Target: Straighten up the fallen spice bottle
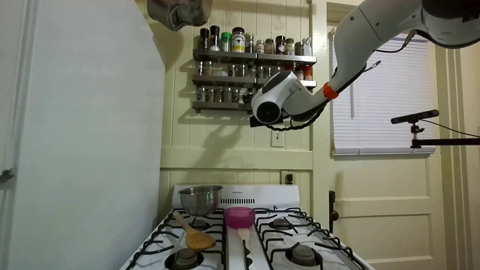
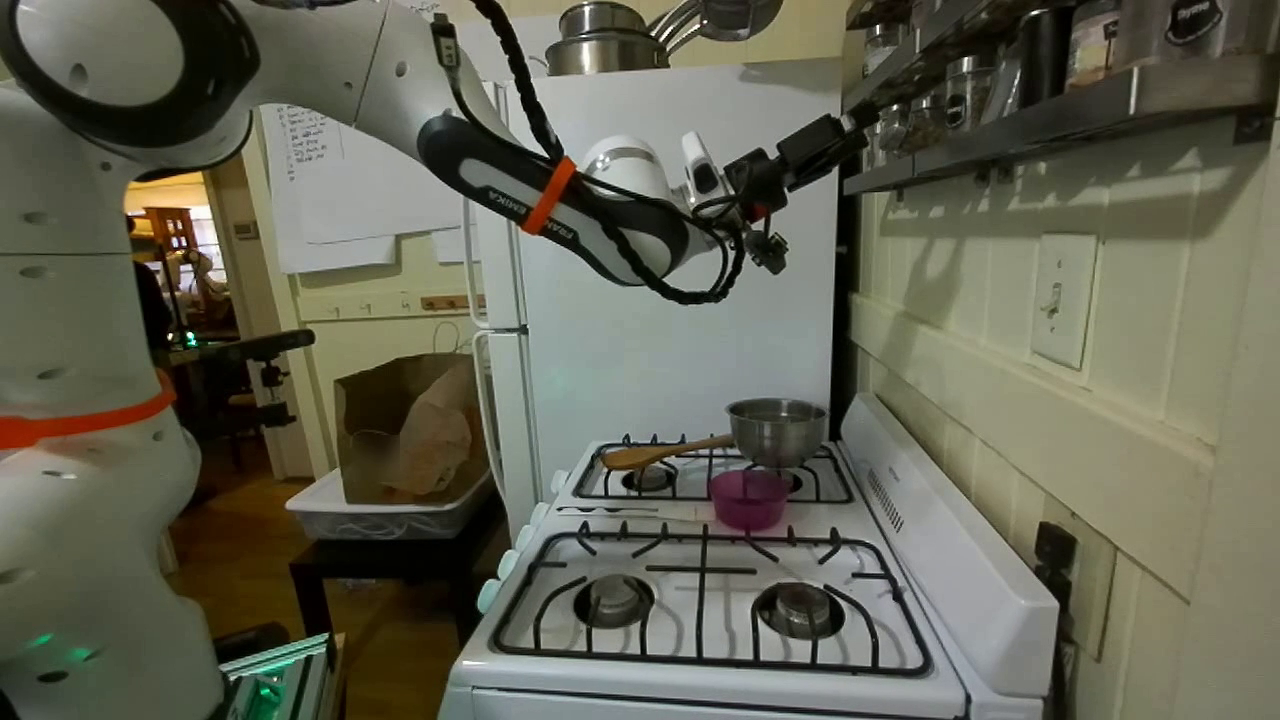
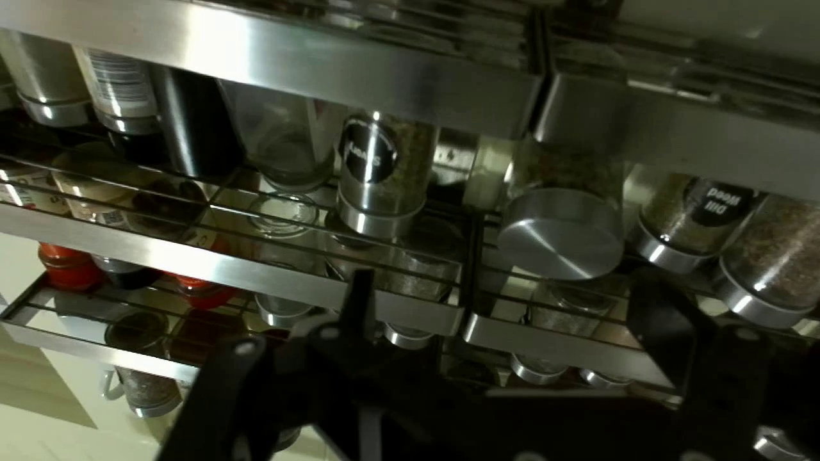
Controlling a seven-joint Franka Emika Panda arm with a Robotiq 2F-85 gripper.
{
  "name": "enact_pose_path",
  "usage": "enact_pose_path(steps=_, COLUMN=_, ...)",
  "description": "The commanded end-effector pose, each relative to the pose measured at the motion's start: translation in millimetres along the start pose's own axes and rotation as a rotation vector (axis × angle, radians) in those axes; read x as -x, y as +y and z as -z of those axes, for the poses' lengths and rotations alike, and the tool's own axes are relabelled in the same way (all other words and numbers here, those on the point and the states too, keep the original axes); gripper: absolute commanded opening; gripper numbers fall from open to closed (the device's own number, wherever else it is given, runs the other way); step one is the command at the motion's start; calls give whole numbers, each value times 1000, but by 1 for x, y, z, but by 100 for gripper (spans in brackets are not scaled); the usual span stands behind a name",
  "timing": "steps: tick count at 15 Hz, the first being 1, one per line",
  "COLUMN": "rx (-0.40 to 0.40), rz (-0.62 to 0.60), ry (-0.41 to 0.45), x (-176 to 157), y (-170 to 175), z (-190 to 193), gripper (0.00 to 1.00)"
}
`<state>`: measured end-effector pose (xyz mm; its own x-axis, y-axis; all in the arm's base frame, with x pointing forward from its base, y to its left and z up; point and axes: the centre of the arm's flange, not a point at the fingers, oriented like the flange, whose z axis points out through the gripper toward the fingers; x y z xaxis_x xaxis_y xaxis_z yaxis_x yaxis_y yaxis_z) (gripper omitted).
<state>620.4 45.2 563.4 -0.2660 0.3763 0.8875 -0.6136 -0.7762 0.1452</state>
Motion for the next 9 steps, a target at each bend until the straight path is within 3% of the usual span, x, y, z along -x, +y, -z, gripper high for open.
enact_pose_path(steps=1, rx=-10, rz=-24, ry=76, x=20, y=6, z=4, gripper=100)
enact_pose_path(steps=4, rx=-62, rz=-25, ry=143, x=27, y=0, z=3, gripper=100)
enact_pose_path(steps=9, rx=-53, rz=-52, ry=166, x=17, y=-25, z=16, gripper=100)
